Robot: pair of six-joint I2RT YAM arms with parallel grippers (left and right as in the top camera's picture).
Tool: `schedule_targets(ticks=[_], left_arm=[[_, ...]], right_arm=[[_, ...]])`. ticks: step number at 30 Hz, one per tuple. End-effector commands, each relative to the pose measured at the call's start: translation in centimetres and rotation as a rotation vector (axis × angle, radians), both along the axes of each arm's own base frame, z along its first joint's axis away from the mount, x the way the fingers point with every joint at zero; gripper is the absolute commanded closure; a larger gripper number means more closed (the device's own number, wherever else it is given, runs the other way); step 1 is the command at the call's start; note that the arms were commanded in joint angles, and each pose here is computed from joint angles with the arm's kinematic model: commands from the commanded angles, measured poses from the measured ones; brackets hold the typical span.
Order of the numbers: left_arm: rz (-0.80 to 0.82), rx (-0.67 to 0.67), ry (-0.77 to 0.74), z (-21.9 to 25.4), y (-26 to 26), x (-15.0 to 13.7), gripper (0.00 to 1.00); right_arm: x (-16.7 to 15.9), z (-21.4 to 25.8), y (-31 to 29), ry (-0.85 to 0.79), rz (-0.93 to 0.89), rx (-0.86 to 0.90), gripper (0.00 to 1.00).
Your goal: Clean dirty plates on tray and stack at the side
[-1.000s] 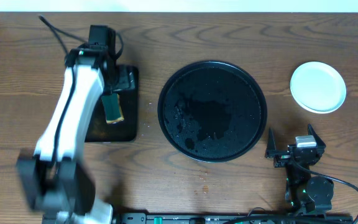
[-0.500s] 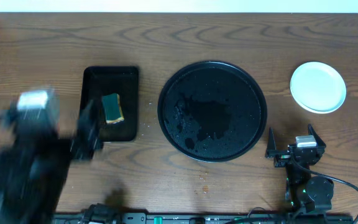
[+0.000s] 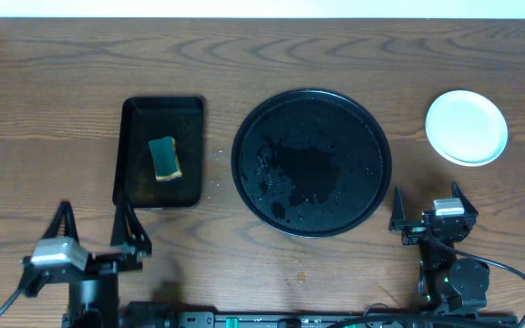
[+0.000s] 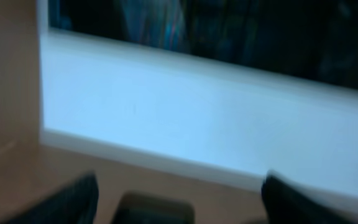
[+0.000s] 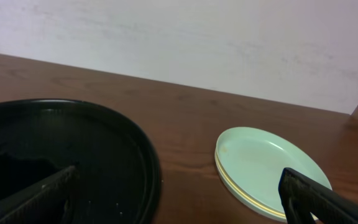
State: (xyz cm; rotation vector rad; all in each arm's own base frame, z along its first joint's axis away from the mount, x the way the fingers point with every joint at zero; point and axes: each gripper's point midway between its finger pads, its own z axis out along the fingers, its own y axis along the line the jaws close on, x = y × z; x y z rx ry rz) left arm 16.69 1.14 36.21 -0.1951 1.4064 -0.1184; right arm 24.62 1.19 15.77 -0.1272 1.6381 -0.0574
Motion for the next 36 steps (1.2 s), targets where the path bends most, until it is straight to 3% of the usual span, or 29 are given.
schedule_targets(ticks=[1,7,14,21,31,36], left_arm=[[-0.076,0.022,-0.172,0.4,-1.4,1.4,0.16],[-0.098,0.032,-0.328,-1.1,-1.9,2.7,0.16],[-0.091,0.032,-0.272,-5.9,-1.8,4.9,0.16],[-0.098,0.010,-0.132,-11.9,-1.9,7.0,0.16],[-0.097,0.006,0.276,-21.8,-1.9,7.8,0.16],[-0.097,0.005,0.301,-22.4,-1.9,7.7,0.16]], right_arm=[[0.0,0.0,-0.5,-0.001,-0.023,-0.005,0.01],[0.0,0.0,-0.5,-0.001,-0.023,-0.005,0.01],[0.0,0.0,-0.5,-0.001,-0.023,-0.005,0.01],[0.0,0.0,-0.5,-0.001,-0.023,-0.005,0.01],[0.0,0.0,-0.5,-0.001,-0.023,-0.005,0.01],[0.0,0.0,-0.5,-0.001,-0.023,-0.005,0.01]])
